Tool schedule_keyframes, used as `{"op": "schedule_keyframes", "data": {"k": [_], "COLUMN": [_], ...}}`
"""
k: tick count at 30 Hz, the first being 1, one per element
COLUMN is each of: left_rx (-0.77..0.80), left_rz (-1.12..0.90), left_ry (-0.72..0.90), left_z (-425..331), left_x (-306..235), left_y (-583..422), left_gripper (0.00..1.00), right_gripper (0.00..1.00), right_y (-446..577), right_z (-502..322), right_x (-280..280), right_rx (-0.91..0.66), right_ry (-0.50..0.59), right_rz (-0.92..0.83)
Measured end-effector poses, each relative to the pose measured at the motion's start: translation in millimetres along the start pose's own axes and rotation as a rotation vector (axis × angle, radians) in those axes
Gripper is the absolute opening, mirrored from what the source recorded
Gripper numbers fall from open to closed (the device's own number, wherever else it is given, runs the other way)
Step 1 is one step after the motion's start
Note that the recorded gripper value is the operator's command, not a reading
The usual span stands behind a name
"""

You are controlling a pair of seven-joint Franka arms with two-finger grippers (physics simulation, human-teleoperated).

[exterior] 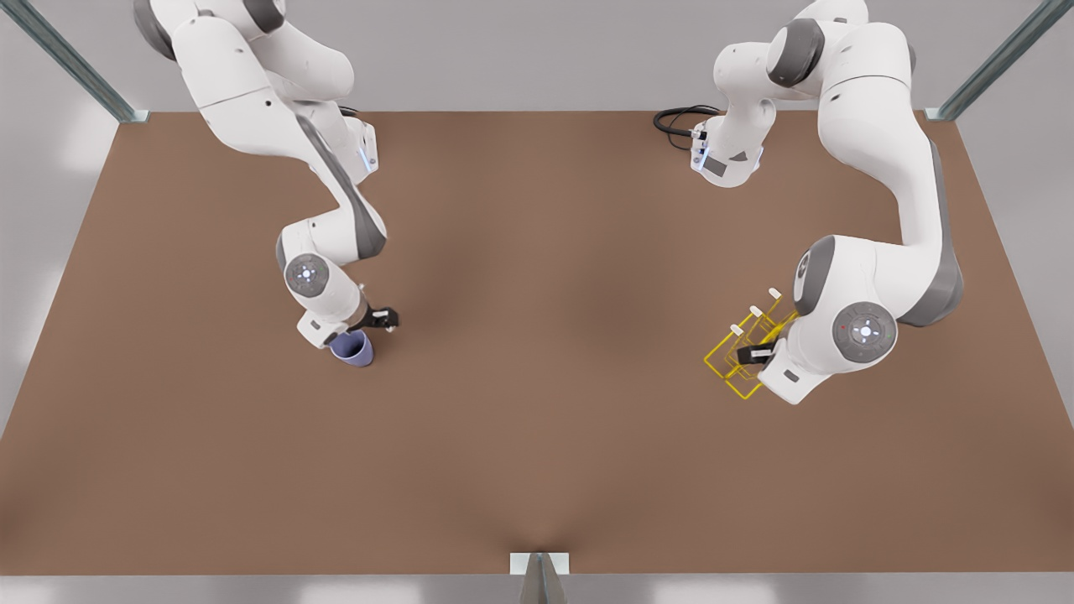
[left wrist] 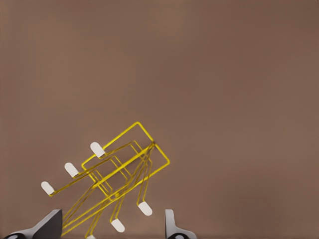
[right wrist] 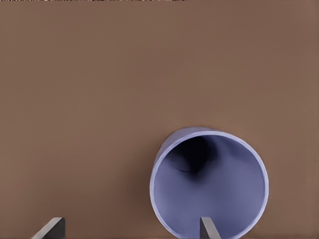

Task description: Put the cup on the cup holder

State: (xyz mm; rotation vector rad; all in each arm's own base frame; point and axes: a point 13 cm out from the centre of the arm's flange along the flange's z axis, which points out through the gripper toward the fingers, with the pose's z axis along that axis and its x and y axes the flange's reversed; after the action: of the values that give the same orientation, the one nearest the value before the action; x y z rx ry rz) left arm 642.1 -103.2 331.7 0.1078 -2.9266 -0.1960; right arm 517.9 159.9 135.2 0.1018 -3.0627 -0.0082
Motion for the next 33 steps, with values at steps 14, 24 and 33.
{"op": "schedule_keyframes", "data": {"k": [14,24,33], "left_rx": [-0.026,0.074,0.111], "left_rz": [-0.028,-0.039,-0.043], "left_ry": [0.076,0.023,0.005], "left_z": [14,-13,-17], "left_x": [13,6,1], "left_y": [14,1,-8], "left_gripper": [1.00,1.00,1.00], "right_gripper": [1.00,0.21,0.21], "right_y": [-17,-18,12], "right_z": [29,14,-70], "right_x": [-3,-30,-36], "right_rx": [0.003,-0.024,0.013], "right_ry": [0.006,-0.030,-0.099], "right_rz": [-0.003,-0.018,-0.079]}}
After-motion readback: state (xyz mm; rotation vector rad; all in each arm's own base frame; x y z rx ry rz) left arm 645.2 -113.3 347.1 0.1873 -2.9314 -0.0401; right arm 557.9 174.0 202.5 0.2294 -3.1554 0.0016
